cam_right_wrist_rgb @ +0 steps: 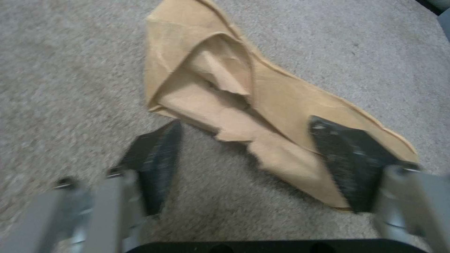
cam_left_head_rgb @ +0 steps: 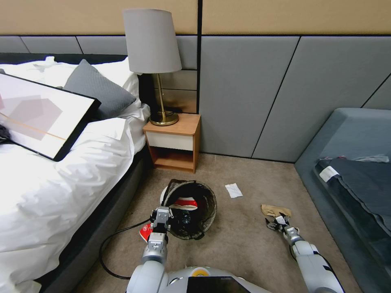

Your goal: Pick up the trash bin, then pick up the garbage from the floor and place it into the trash bin.

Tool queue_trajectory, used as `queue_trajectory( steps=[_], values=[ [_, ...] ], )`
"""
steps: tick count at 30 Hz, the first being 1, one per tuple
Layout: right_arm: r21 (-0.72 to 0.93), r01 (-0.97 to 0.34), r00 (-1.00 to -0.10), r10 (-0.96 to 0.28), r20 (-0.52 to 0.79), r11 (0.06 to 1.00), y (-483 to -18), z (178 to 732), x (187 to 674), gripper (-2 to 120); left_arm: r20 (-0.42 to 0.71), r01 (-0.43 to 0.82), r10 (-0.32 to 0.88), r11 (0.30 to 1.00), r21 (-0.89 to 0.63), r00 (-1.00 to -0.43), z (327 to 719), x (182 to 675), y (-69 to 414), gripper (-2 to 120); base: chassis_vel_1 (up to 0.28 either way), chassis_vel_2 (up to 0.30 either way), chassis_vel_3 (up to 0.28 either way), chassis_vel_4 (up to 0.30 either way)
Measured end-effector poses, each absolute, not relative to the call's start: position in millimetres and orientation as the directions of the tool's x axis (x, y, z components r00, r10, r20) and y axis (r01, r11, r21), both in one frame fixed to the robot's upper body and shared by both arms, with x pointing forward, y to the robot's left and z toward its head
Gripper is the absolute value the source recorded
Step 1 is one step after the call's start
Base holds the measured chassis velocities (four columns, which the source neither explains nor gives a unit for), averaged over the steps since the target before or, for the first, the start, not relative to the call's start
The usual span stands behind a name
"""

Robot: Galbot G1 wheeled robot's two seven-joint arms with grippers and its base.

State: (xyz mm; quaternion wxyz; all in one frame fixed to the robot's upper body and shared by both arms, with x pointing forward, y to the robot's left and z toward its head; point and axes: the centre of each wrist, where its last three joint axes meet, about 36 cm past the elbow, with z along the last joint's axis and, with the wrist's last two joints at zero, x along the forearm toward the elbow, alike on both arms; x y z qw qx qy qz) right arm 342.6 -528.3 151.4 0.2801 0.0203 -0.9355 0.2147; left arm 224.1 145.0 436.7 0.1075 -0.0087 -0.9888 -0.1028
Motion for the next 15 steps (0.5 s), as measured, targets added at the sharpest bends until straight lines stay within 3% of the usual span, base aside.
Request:
queue_trajectory(
  steps=[5,6,8,15],
  values=[
    [-0.398,-0.153,-0.843,0.091,0.530,0.905,-534.9,155.0,346.2,48,0.215,0.041,-0.004,0.979,0.202,-0.977,436.6,223.7,144.7,0,0.000,0.000,0.000,0.000],
    [-0.402,-0.153,-0.842,0.094,0.531,0.903,-537.6,156.2,347.1,40,0.216,0.041,-0.004,0.978,0.203,-0.976,436.5,223.5,144.8,0,0.000,0.000,0.000,0.000],
    [-0.403,-0.152,-0.842,0.095,0.531,0.903,-538.1,156.5,347.2,39,0.216,0.041,-0.004,0.978,0.203,-0.976,436.5,223.4,144.8,0,0.000,0.000,0.000,0.000],
    [-0.407,-0.153,-0.846,0.093,0.525,0.901,-538.6,158.3,351.6,7,0.215,0.042,-0.003,0.978,0.203,-0.977,437.5,222.5,144.4,0,0.000,0.000,0.000,0.000]
  ],
)
